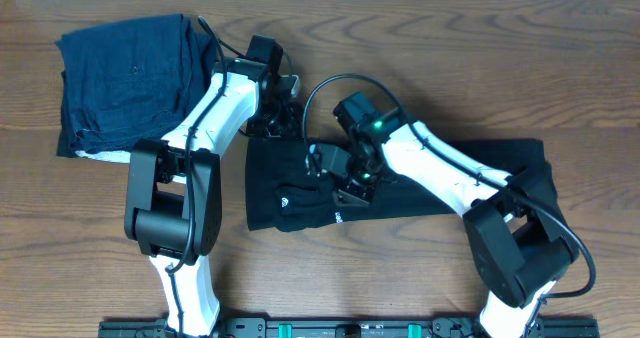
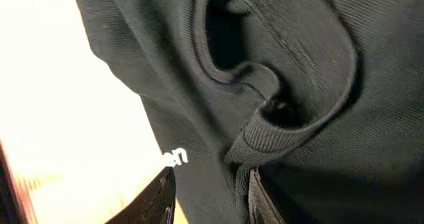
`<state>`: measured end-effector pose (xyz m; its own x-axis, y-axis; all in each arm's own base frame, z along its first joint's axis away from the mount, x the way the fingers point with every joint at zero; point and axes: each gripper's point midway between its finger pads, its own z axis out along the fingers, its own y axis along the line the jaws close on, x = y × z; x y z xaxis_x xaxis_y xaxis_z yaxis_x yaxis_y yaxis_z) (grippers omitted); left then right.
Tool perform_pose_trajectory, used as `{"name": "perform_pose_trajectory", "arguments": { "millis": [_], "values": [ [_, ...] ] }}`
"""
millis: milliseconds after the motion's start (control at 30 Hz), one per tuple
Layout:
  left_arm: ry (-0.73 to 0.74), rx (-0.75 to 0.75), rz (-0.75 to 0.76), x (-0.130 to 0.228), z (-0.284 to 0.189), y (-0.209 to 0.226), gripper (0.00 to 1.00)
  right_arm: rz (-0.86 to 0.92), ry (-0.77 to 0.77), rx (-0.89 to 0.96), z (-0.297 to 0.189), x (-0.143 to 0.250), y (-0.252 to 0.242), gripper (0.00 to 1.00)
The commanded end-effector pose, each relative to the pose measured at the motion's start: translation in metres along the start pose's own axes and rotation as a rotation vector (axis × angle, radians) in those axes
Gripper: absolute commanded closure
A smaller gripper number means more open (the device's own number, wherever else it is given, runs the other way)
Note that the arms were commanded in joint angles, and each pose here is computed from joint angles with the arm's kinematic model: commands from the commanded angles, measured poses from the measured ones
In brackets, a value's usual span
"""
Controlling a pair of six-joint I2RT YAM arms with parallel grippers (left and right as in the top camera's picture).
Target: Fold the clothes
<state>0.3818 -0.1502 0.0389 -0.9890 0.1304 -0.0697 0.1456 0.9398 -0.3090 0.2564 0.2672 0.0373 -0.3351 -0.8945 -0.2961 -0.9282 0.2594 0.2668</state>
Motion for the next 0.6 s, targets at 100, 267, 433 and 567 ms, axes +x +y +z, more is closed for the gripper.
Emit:
{"name": "perform_pose_trajectory", "arguments": {
  "millis": [100,267,433,567],
  "values": [
    [0.030,-0.009,-0.020,0.007,0.009,0.005,0.46,-0.023,0.003,0.036,-0.005,-0.011,0.004,0.76],
    [0.030,-0.009,-0.020,0.007,0.009,0.005,0.46,0.018,-0.036,0.059,-0.029,-0.021,-0.002,0.71],
    [0.030,-0.009,-0.020,0.007,0.009,0.005,0.46,0.063,0.012,0.100,-0.042,-0.003,-0.013,0.68],
    [0.030,-0.008,-0.019,0.007,0.009,0.005,0.46,0.095,0.101,0.146,-0.044,0.022,-0.023,0.65]
  ]
}}
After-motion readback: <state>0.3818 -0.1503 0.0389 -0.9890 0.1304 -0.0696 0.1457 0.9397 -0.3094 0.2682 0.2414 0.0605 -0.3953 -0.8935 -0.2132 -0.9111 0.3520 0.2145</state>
